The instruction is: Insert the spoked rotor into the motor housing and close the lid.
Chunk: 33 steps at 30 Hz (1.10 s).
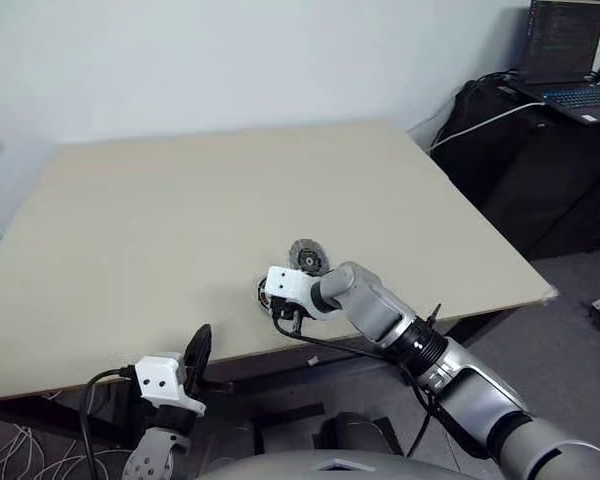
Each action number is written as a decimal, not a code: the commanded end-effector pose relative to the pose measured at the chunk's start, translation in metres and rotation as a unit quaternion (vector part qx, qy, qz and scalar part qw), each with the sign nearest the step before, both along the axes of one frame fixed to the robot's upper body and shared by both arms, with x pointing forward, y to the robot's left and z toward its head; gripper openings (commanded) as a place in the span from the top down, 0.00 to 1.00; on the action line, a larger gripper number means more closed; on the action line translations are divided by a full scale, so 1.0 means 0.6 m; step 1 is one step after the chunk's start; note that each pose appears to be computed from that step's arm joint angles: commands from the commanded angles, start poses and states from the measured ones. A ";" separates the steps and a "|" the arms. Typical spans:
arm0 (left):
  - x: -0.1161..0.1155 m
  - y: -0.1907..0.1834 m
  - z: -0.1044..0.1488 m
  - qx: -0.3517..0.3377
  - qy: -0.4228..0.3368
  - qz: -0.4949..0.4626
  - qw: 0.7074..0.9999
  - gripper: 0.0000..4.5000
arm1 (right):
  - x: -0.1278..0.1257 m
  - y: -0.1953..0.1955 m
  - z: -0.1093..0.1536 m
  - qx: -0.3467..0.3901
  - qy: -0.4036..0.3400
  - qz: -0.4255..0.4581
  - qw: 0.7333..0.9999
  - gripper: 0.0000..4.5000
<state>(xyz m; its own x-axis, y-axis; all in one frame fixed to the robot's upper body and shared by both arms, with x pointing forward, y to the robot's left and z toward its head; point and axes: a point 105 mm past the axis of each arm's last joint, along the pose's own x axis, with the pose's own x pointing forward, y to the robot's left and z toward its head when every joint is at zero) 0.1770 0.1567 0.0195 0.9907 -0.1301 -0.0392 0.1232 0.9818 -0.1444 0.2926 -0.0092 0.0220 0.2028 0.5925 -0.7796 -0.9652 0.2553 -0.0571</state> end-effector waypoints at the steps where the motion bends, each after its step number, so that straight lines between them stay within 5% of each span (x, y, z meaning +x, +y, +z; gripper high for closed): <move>1: 0.006 -0.005 0.013 -0.003 -0.019 -0.006 1.000 1.00 | 0.004 -0.007 0.030 0.032 0.013 -0.055 0.998 0.98; 16: 0.011 0.000 0.014 -0.002 -0.021 -0.005 1.000 1.00 | -0.030 0.026 0.072 0.100 0.080 -0.132 0.983 0.98; 32: 0.007 0.002 0.014 -0.003 -0.020 0.003 1.000 1.00 | 0.021 0.038 0.033 0.111 0.093 -0.202 0.969 0.98; 33: 0.007 0.002 0.013 -0.003 -0.020 0.002 1.000 1.00 | 0.020 0.042 0.035 0.115 0.095 -0.200 0.968 0.90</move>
